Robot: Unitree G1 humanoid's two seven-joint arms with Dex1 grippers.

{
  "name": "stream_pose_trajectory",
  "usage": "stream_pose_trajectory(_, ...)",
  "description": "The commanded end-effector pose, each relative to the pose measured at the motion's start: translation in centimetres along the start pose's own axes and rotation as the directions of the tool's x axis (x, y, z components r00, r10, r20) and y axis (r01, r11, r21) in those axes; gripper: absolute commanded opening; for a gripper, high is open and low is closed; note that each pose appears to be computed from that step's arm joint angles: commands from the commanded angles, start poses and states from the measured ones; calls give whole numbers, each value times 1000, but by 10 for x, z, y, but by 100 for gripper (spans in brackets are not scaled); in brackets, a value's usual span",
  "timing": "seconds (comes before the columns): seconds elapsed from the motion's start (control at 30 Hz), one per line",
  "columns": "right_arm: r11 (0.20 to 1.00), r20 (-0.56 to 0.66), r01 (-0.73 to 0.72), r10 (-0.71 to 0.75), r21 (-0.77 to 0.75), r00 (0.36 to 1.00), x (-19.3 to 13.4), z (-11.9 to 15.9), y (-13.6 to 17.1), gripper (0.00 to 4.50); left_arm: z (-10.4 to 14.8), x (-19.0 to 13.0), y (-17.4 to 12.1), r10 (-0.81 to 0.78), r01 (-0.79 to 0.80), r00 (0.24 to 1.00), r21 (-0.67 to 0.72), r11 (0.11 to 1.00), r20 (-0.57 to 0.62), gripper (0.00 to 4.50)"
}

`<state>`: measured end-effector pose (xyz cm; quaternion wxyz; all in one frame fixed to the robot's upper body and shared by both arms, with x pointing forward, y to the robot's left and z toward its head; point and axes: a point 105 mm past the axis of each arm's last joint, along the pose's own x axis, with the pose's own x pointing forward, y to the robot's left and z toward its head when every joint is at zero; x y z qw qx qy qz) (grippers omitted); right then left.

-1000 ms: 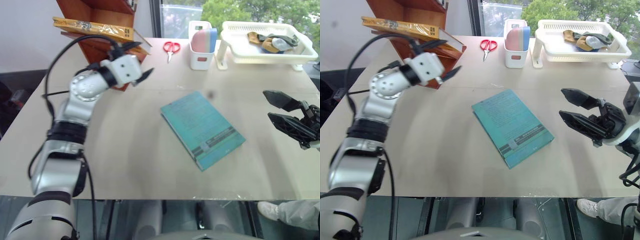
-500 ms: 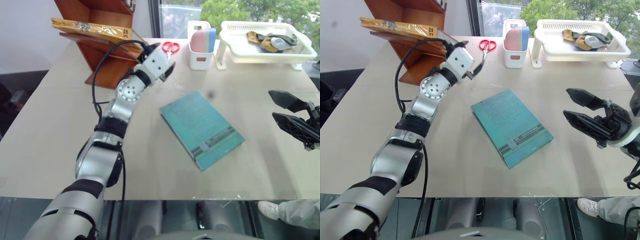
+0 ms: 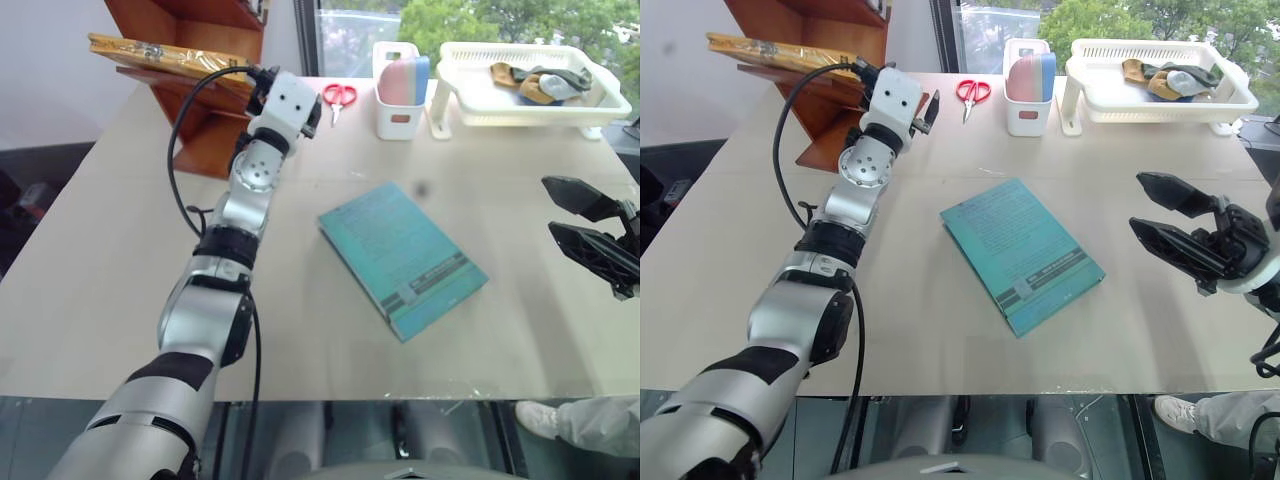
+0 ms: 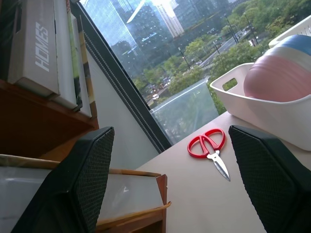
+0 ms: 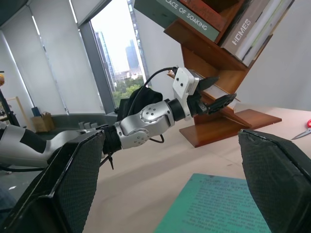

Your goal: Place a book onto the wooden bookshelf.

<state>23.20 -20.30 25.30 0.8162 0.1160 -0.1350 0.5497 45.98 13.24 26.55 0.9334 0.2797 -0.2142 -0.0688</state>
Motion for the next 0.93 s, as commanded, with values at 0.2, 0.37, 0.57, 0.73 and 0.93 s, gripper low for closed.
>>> stream_pose_trajectory(0.2, 999, -46, 46, -47, -6, 998, -9, -9, -6, 450, -23, -39, -23, -210, 192, 977, -262, 946, -42, 398)
stream_pose_trajectory(0.37, 986, -166, 161, -164, -33, 972, -32, -35, -20, 450, -54, -99, -28, -352, 267, 930, -464, 845, -107, 398)
stream_pose_trajectory(0.57, 938, -331, 301, -344, -175, 879, -63, -78, -45, 450, -74, -165, -31, -460, 281, 869, -584, 762, -182, 398)
stream_pose_trajectory(0.73, 927, -450, 320, -376, -198, 810, -87, -113, -46, 450, -89, -216, -43, -539, 287, 801, -625, 726, -259, 398)
stream_pose_trajectory(0.93, 919, -516, 316, -395, -237, 761, -105, -128, -44, 450, -91, -235, -42, -542, 254, 792, -657, 710, -280, 398)
